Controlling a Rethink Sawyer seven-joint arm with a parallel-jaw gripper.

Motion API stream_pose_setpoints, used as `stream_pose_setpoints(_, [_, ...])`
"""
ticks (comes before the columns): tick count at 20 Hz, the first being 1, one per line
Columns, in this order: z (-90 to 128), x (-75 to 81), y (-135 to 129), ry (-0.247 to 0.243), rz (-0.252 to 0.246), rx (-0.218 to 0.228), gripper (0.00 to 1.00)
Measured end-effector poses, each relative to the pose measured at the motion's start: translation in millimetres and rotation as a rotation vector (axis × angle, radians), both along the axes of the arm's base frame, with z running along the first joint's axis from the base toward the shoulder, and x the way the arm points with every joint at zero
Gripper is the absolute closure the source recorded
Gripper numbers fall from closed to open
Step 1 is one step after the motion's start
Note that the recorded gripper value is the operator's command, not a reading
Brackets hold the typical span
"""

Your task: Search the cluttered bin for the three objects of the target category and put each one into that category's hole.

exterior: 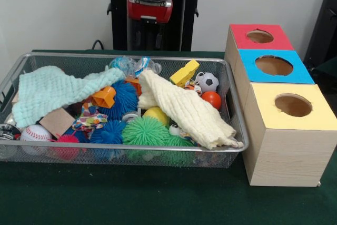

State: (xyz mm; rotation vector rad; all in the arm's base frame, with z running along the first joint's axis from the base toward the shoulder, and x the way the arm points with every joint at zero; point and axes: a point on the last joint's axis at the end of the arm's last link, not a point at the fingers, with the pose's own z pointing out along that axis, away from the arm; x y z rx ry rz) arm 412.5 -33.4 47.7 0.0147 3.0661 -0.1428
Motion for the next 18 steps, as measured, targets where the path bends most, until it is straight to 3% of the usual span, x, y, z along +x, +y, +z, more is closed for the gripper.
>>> stream_pose_setpoints(18, [-11.6, 3.2, 7.5, -0.005, 0.023, 0.003, 0.00])
